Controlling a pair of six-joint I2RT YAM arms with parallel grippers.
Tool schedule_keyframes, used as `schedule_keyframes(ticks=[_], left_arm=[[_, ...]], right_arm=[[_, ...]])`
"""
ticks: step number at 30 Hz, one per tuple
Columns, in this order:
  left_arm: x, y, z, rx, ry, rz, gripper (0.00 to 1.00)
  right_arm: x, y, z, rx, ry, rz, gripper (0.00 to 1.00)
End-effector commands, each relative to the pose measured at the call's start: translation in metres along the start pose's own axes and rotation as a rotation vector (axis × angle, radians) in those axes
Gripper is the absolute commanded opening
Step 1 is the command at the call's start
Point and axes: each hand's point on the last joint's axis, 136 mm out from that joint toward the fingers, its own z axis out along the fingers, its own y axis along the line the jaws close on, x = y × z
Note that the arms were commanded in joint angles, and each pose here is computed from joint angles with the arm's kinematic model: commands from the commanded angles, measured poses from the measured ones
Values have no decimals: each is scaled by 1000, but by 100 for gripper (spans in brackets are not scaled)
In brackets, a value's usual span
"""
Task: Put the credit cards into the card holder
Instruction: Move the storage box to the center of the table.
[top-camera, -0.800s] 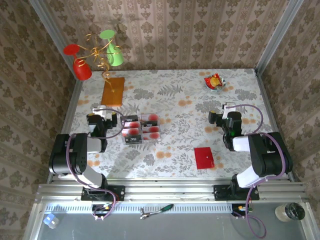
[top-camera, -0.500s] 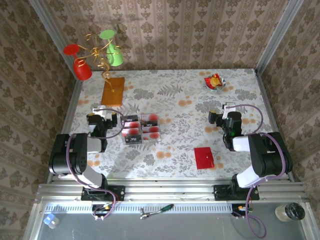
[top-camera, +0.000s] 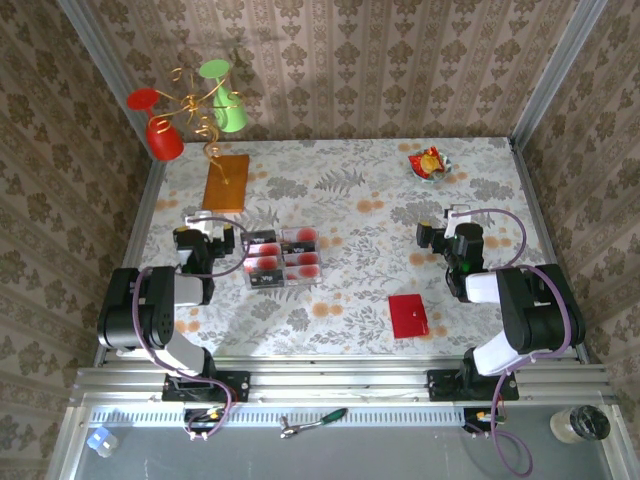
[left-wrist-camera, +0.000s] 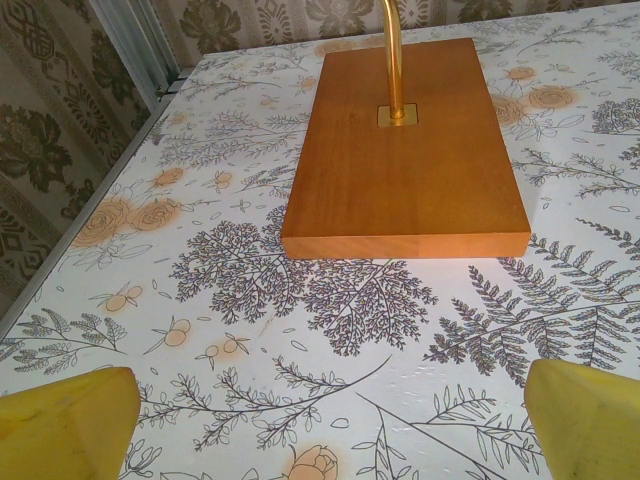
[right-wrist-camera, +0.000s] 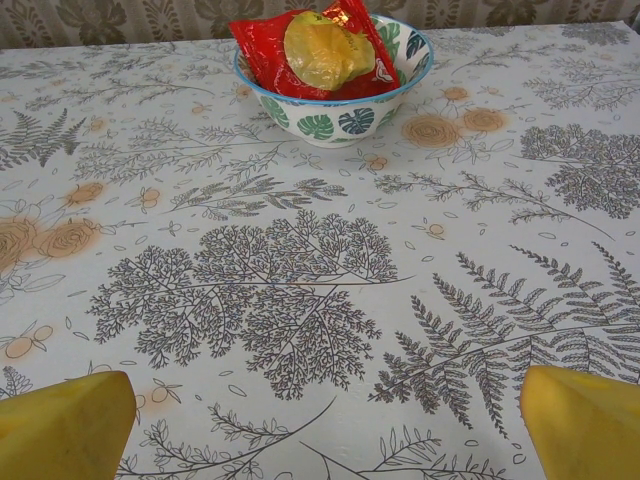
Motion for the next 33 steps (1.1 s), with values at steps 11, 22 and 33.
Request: schedule_keyframes(ticks=[11, 22, 33], left_arm=[[-10, -3, 1, 16, -28, -14, 100], [-35, 28, -16, -142, -4, -66, 100], [-91, 24, -67, -82, 183, -437, 100]], right_arm=[[-13, 0, 1, -8, -29, -10, 100], [-50, -11, -18, 64, -6, 17, 100], [-102, -8, -47, 74, 93, 465, 100]])
